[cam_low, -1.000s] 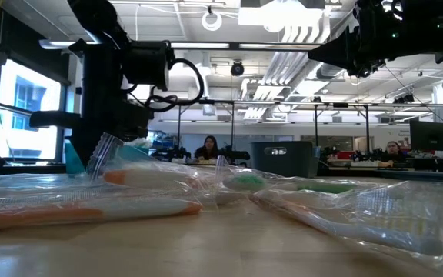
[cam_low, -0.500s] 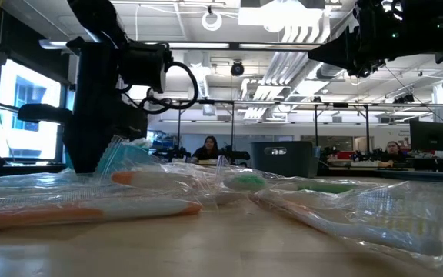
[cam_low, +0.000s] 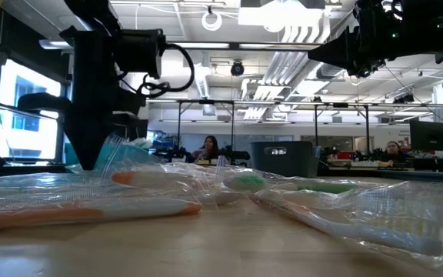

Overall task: Pick & Place Toothbrushes
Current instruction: Put the left green toothbrush into the blue bin

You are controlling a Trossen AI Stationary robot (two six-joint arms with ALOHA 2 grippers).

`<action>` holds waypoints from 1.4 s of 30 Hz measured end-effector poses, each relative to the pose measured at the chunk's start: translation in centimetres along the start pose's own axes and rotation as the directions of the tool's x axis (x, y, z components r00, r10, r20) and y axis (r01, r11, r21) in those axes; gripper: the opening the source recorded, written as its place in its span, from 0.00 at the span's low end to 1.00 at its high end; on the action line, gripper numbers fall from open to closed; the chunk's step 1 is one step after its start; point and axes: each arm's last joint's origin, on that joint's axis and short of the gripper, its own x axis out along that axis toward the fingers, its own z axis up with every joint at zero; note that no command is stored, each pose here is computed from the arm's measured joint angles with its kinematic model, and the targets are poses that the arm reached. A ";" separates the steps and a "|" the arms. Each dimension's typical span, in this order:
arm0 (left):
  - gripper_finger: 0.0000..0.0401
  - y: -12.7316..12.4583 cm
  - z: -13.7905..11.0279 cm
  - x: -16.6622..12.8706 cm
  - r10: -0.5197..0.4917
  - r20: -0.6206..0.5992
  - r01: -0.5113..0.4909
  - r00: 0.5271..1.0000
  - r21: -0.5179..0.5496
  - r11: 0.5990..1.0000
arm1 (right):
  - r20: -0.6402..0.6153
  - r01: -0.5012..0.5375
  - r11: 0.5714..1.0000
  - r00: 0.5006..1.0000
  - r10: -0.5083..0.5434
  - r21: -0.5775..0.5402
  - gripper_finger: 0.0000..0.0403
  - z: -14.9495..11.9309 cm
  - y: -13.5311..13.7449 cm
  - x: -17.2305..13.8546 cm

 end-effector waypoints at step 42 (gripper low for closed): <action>0.00 0.0 -4.8 -9.0 0.470 0.126 -0.345 0.874 -0.519 0.782 | 0.000 0.000 1.000 1.000 0.000 0.000 0.06 0.0 0.0 0.0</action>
